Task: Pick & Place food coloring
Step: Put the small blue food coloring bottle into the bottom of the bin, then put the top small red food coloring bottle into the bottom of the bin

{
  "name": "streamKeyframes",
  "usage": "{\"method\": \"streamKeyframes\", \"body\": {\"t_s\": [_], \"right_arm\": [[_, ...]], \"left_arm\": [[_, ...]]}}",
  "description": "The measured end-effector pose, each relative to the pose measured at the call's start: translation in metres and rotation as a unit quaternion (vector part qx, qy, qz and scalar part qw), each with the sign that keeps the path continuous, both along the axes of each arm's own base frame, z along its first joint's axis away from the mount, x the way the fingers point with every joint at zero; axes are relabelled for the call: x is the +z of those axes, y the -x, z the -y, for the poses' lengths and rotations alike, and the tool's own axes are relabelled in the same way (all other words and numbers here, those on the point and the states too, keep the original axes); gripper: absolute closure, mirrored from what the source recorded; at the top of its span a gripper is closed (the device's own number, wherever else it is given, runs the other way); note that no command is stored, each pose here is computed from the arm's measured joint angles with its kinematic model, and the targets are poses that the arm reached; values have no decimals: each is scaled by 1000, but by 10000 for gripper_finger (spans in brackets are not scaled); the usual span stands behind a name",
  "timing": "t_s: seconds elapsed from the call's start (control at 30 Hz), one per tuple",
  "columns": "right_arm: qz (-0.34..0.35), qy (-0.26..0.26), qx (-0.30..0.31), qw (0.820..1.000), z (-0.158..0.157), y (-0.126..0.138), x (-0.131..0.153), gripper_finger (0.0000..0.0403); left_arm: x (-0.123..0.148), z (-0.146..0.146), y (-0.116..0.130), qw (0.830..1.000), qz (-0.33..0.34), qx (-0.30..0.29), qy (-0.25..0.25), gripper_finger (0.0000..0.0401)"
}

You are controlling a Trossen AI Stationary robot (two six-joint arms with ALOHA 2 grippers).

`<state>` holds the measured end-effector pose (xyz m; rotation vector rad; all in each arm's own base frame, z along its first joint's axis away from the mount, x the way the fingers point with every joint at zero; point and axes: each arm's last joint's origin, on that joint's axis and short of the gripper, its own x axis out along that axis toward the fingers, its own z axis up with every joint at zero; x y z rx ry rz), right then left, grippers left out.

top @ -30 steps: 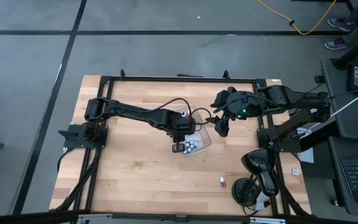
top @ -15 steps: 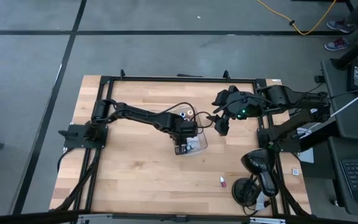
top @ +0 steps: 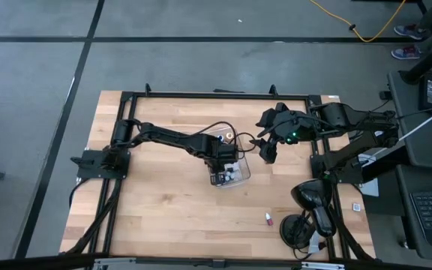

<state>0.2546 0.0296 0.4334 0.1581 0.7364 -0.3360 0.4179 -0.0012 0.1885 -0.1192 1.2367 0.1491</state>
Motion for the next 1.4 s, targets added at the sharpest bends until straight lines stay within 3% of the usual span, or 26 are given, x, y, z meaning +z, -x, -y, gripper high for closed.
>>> {"method": "streamKeyframes", "body": {"t_s": [0.47,0.83,1.13,1.4], "right_arm": [[-11,12,3,1000,0,1,-1,107],[-13,14,-1,1000,1,2,-1,107],[8,8,-107,994,8,21,5,107],[-34,-37,-259,965,20,44,-6,107]], "left_arm": [[-12,-1,-2,1000,-19,-3,2,339],[-8,-2,-1,1000,-15,-5,24,272],[27,-3,7,999,36,29,22,210],[82,-3,18,986,147,60,45,147]]}}
